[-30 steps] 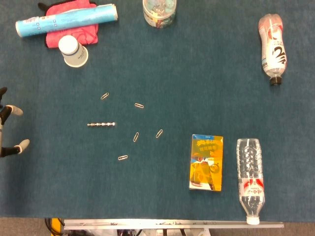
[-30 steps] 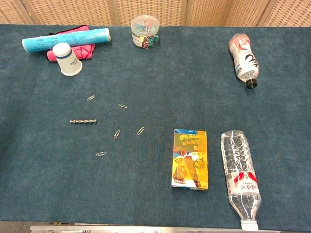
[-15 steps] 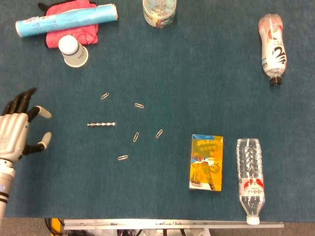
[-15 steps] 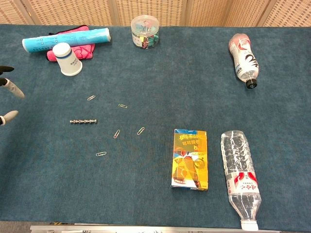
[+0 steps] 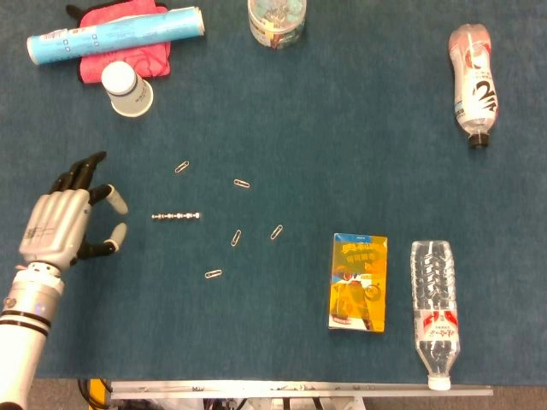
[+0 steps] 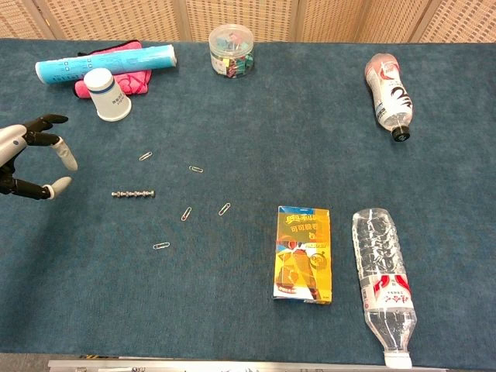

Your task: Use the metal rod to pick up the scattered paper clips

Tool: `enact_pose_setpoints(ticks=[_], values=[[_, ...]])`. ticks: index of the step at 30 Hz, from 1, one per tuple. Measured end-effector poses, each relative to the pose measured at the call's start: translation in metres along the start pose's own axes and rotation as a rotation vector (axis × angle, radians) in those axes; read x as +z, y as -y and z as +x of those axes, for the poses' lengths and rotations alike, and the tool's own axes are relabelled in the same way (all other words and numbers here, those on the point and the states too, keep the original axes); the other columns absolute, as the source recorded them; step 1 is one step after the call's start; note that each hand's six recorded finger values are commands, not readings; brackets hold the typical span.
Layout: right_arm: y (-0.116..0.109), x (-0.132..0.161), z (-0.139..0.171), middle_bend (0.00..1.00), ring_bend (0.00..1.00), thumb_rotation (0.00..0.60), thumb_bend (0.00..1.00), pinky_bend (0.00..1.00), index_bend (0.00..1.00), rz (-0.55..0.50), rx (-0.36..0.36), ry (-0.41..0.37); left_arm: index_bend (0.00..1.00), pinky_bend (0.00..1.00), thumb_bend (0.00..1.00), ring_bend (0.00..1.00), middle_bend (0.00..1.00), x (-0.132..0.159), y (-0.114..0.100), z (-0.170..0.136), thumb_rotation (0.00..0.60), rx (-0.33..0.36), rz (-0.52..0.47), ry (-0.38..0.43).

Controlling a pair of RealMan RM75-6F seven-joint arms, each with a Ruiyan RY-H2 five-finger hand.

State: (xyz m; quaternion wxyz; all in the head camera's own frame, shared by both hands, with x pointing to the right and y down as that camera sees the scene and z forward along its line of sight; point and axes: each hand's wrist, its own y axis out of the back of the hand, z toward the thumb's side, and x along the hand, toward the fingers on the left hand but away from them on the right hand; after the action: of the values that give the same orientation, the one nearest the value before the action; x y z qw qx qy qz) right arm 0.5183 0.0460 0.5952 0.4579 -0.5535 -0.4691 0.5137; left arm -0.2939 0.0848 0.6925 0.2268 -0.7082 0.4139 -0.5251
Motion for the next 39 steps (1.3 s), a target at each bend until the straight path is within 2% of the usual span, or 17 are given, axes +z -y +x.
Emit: enact_pose_setpoints(ticks=[5,31,39], values=[[0.000,-0.001,-0.001,0.16,0.13,0.600,0.03,0.53,0.19,0.000,-0.001,0.001,0.45,0.09,0.18,0.00,0.05,0.001,0.009,0.006,0.600,-0.002,0.019,-0.001],[0.002,0.000,-0.001,0.16,0.13,0.600,0.03,0.53,0.19,-0.006,0.006,0.002,0.47,0.09,0.18,0.00,0.07,0.014,0.041,0.043,0.600,-0.016,0.016,0.017],[0.005,-0.002,-0.001,0.16,0.13,0.600,0.03,0.53,0.19,-0.008,0.016,0.007,0.47,0.09,0.18,0.00,0.08,0.009,0.049,0.051,0.600,-0.006,0.027,0.003]])
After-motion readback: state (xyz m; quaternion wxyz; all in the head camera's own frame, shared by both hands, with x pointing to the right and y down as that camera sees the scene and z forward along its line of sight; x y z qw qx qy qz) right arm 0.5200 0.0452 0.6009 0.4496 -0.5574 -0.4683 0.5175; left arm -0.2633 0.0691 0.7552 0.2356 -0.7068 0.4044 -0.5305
